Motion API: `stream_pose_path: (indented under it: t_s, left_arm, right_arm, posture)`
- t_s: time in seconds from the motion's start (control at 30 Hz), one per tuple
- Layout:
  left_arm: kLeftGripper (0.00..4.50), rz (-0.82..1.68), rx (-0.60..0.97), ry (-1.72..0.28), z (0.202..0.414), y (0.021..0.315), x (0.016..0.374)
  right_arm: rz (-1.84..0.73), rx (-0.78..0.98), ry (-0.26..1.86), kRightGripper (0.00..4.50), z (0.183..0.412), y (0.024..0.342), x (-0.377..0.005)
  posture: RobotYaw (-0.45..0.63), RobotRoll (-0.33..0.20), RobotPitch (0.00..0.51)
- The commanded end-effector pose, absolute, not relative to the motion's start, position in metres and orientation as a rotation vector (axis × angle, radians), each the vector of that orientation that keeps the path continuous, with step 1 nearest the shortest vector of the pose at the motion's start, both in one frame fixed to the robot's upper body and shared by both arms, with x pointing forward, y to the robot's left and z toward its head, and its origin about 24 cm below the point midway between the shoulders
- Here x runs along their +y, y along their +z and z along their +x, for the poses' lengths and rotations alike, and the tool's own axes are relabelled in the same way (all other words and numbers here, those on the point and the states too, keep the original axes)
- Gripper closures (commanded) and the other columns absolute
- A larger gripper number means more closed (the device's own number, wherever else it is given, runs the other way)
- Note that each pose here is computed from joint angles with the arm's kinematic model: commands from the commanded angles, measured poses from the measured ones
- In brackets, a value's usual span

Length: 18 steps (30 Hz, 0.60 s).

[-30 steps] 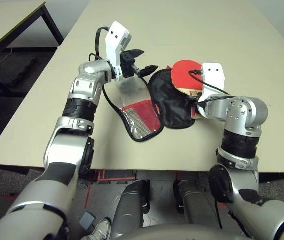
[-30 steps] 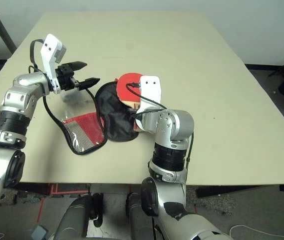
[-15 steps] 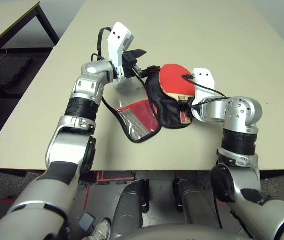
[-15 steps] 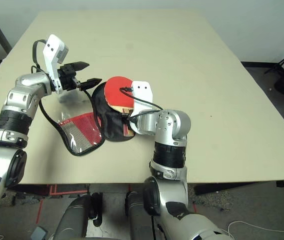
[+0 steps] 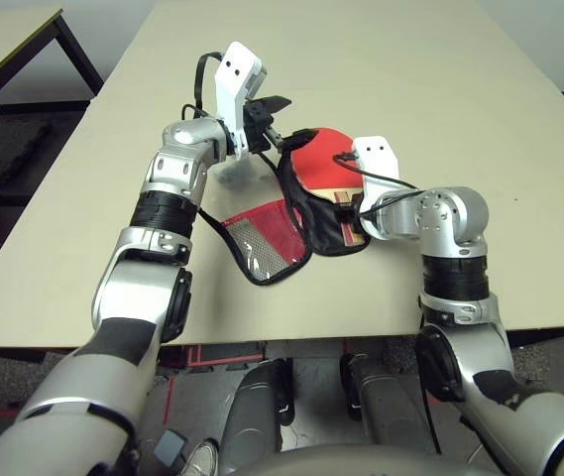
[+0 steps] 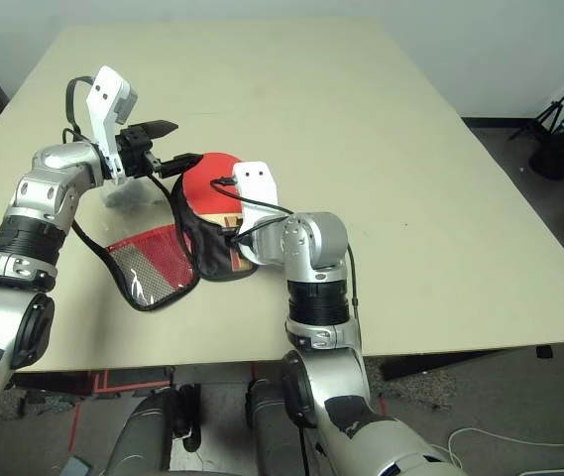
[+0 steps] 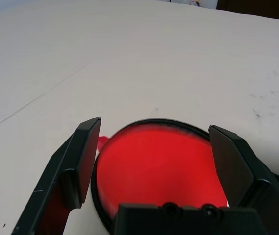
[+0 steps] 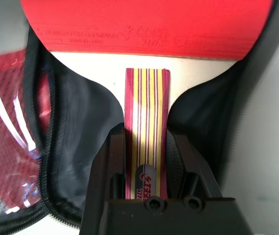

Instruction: Store the ping-pong paddle in its case and zip it.

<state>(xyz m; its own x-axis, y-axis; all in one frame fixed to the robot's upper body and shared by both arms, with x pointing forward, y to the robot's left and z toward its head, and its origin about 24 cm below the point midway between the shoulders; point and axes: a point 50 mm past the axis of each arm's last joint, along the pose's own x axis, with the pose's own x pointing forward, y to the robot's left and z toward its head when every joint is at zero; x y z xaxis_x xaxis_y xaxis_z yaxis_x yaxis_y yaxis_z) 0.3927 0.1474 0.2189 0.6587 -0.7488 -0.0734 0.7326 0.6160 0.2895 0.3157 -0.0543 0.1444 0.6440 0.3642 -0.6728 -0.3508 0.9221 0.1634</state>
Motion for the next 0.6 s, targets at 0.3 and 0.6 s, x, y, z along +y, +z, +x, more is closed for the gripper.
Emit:
stream_pose_path:
  t_s: [0.3, 0.6]
  left_arm:
    - [0.0, 0.317, -0.043, -0.837, 0.393, 0.214, 0.152]
    - [0.0, 0.317, -0.042, -0.844, 0.395, 0.215, 0.148]
  right_arm:
    - [0.019, 0.85, 0.459, 3.37, 0.311, 0.137, -0.028]
    - [0.047, 0.845, 0.372, 3.37, 0.316, 0.143, -0.052]
  posture:
    - [-0.05, 0.0, 0.18]
    - [-0.08, 0.0, 0.183]
